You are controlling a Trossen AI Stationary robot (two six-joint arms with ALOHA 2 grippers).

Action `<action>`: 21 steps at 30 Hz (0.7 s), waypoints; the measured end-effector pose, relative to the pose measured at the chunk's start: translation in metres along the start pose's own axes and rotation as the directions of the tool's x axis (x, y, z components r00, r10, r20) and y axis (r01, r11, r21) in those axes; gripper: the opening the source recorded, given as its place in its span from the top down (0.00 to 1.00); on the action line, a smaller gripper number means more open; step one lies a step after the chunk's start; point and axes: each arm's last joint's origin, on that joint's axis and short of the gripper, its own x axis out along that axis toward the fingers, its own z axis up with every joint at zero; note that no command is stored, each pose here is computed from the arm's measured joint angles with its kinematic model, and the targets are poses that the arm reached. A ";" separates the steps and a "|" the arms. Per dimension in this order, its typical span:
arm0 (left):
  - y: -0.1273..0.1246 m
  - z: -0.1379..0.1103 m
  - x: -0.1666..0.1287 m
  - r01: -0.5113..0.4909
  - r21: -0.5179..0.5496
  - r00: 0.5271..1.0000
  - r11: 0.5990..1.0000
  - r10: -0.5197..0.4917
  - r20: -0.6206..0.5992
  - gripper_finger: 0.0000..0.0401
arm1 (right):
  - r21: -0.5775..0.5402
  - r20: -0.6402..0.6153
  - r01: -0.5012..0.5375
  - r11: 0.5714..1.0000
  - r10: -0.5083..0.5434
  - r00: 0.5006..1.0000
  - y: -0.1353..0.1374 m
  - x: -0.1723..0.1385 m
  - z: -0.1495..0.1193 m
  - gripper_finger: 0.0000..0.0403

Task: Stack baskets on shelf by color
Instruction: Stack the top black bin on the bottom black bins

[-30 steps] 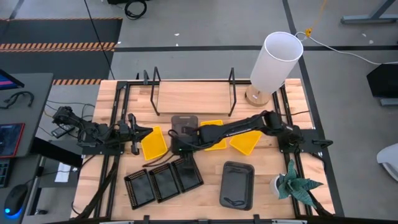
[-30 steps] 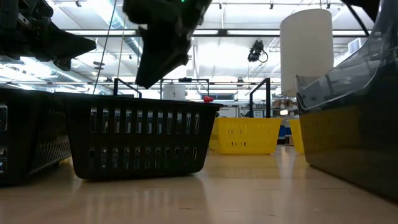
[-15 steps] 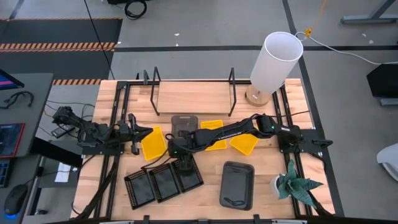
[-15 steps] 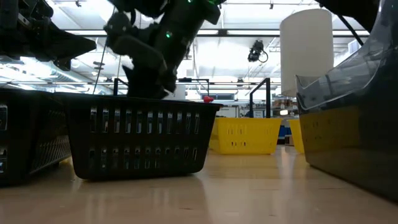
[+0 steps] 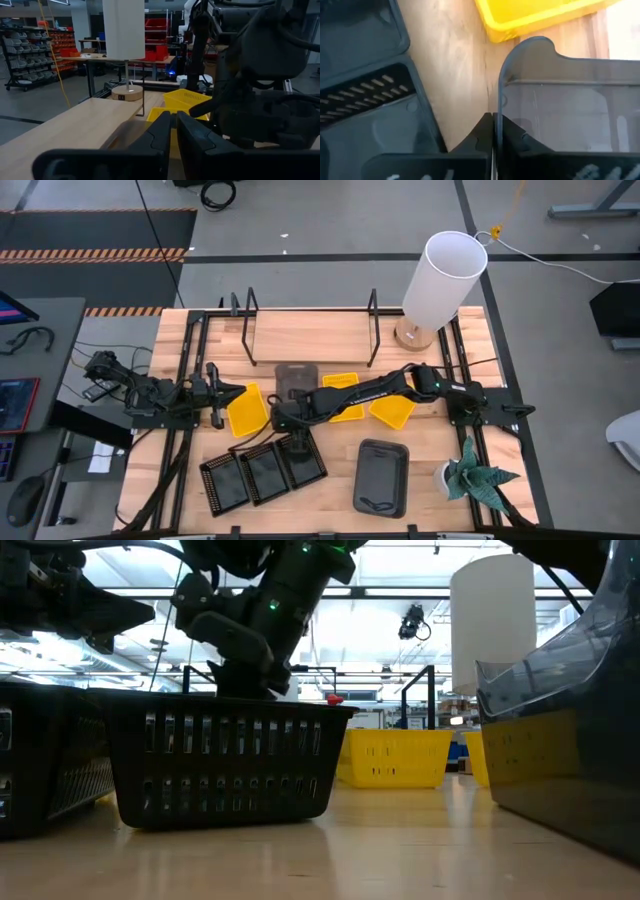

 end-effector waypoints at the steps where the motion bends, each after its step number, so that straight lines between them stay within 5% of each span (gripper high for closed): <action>1: 0.000 0.000 0.000 0.000 0.000 1.000 1.000 0.000 0.000 0.90 | -0.004 -0.006 0.001 1.000 -0.001 1.000 0.001 -0.001 -0.001 0.98; 11: 0.000 0.000 0.000 0.000 0.000 1.000 1.000 0.000 0.000 0.93 | -0.055 -0.009 0.137 0.989 -0.138 0.990 0.019 -0.052 0.017 0.99; 21: 0.000 0.000 0.000 0.000 0.000 1.000 1.000 0.000 0.000 0.91 | 0.096 0.103 0.056 0.994 -0.066 0.992 0.080 -0.131 0.018 0.99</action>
